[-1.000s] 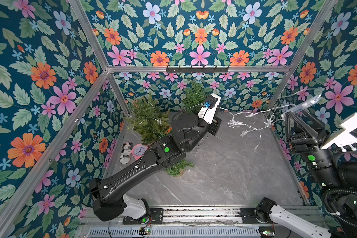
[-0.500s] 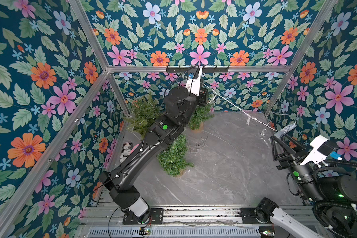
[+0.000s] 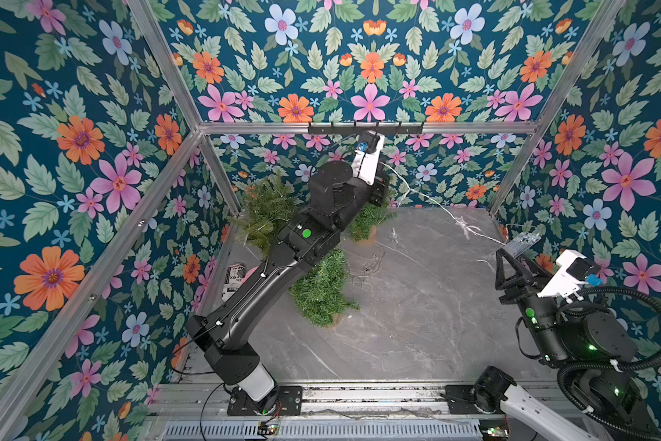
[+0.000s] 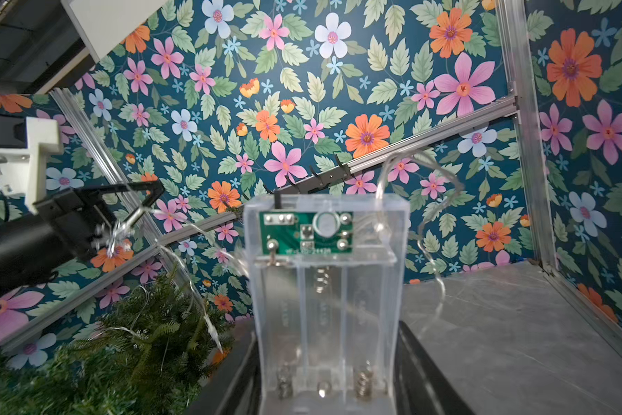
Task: Wrap string light around the christmas tree
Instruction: Wrap the light string around the Christmas tree.
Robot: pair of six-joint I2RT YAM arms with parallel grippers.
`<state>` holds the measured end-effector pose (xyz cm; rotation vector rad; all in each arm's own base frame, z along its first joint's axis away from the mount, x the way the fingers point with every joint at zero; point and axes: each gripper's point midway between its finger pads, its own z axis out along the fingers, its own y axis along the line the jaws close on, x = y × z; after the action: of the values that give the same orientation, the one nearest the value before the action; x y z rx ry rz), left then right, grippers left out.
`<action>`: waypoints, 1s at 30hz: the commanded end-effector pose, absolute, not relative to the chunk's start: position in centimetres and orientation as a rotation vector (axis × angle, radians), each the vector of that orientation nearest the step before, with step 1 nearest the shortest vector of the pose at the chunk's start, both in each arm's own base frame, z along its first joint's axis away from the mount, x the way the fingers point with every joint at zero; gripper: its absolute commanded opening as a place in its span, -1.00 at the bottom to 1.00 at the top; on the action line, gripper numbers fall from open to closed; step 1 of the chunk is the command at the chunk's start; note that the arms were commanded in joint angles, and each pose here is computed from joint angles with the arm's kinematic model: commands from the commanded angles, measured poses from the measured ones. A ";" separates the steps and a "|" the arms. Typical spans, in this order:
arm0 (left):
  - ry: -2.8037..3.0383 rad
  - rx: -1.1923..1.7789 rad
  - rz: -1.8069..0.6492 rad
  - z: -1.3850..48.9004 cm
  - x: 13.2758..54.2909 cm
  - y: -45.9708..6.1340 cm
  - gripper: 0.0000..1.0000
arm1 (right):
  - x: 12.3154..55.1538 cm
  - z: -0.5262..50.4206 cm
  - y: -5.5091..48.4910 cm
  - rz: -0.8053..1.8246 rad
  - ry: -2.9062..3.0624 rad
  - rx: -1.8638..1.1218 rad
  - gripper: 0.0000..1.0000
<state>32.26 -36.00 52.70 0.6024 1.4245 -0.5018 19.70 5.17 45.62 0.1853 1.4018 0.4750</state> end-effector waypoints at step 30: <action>1.822 0.382 -0.255 35.7 29.6 -32.8 -1.00 | 17.0 71.5 5.3 0.388 0.943 0.035 -0.49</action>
<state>29.53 -32.97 35.84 0.4680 1.8077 -0.1897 18.12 5.86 70.40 0.0530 0.9901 0.4066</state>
